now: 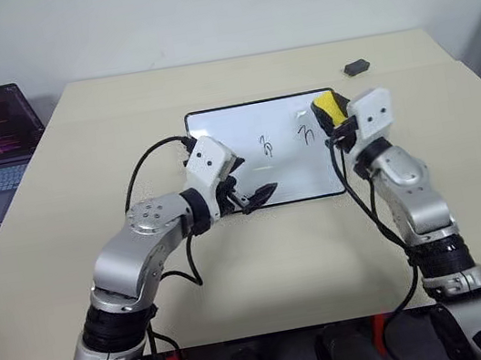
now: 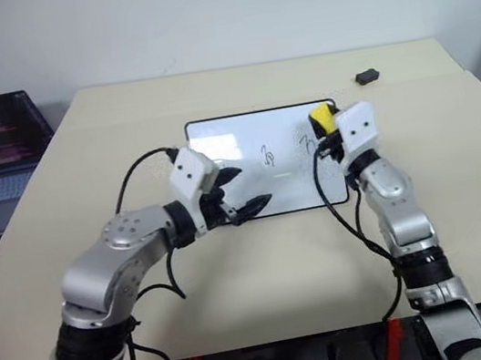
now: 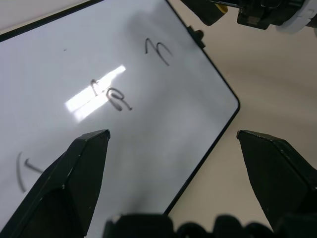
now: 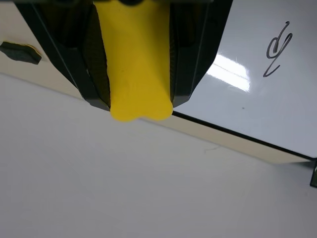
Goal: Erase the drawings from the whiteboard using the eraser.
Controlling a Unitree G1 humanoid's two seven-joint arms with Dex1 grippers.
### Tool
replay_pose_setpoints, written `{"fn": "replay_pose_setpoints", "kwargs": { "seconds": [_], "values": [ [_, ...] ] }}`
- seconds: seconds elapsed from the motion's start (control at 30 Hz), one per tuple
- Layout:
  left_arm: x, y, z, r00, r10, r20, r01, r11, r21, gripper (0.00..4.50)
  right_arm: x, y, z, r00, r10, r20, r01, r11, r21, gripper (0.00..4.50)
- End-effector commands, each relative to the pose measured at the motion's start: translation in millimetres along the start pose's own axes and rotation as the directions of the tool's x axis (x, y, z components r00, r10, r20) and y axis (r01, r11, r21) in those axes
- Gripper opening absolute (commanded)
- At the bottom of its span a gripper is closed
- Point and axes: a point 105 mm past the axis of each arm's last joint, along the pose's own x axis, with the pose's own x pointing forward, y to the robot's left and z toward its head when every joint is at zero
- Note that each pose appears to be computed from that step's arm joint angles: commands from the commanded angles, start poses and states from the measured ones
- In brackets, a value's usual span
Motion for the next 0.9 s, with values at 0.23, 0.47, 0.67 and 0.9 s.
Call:
{"fn": "replay_pose_setpoints", "kwargs": {
  "seconds": [0.23,0.47,0.67,0.9],
  "values": [
    [-8.5,2.4,12.3,0.999,0.024,0.025,-0.025,0.999,0.039,4.5,20.9,-9.3,-29.9,0.993,-0.066,-0.095,0.063,0.997,-0.039,1.28],
    [-11.2,3.6,5.1,1.0,0.023,0.019,-0.023,0.999,0.038,4.5,-8.4,21.0,-94.9,0.933,0.061,-0.356,-0.05,0.998,0.04,1.27],
    [-10.0,6.0,-0.5,1.0,0.024,0.02,-0.024,0.999,0.037,4.5,-36.0,47.9,-120.3,0.858,0.185,-0.478,-0.178,0.982,0.061,1.27],
    [-9.4,5.8,-1.4,1.0,0.023,0.021,-0.024,0.999,0.039,4.5,-28.5,52.5,-95.4,0.881,0.217,-0.421,-0.236,0.972,0.007,1.27]
  ]
}}
